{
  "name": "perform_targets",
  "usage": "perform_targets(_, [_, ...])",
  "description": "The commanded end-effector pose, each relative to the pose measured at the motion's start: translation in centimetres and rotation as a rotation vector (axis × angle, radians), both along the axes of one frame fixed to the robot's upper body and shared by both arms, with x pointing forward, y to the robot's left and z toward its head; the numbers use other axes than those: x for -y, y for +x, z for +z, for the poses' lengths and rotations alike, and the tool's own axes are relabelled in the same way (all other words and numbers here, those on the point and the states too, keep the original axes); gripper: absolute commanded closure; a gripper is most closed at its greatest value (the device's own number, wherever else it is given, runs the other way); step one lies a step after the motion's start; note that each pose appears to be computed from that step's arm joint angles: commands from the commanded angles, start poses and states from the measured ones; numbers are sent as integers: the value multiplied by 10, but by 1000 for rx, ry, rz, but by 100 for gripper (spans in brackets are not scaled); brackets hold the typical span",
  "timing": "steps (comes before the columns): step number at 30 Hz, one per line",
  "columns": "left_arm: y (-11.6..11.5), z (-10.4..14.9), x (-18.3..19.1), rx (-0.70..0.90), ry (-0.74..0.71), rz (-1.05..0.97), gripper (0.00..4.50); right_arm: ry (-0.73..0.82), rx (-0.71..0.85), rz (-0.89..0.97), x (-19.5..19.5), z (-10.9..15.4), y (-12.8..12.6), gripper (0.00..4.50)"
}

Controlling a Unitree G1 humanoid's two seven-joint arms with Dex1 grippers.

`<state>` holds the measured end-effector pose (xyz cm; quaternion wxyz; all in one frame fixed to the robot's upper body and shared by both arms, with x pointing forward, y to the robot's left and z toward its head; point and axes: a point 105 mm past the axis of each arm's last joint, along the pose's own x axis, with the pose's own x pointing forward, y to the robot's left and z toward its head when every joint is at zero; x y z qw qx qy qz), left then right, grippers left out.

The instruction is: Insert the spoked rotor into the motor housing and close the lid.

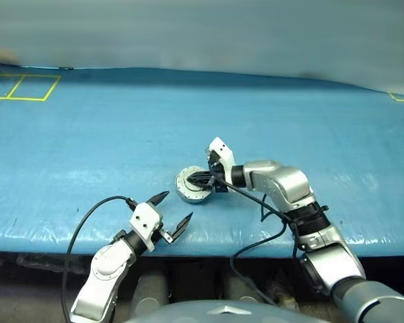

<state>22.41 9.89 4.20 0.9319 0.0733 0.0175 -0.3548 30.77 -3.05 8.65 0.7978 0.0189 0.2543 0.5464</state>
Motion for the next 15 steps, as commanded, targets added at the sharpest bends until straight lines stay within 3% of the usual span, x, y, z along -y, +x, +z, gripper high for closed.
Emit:
perform_targets(1, [0, 11, 4, 39, -20, -16, 0, 66, 130, -48, -5, 25, -4, 448])
perform_targets(6, [-1, 11, 3, 37, -21, -15, 0, 65, 361, -136, -5, 50, -13, 448])
perform_targets(7, [-1, 11, 3, 36, -21, -17, 0, 49, 399, -145, -4, 52, -14, 432])
perform_targets(9, [-1, 11, 4, 32, -21, -19, 0, 12, 445, -140, 2, 49, -16, 391])
perform_targets(15, [0, 10, 5, 26, -21, -33, 0, -76, 490, -96, 13, 29, -13, 196])
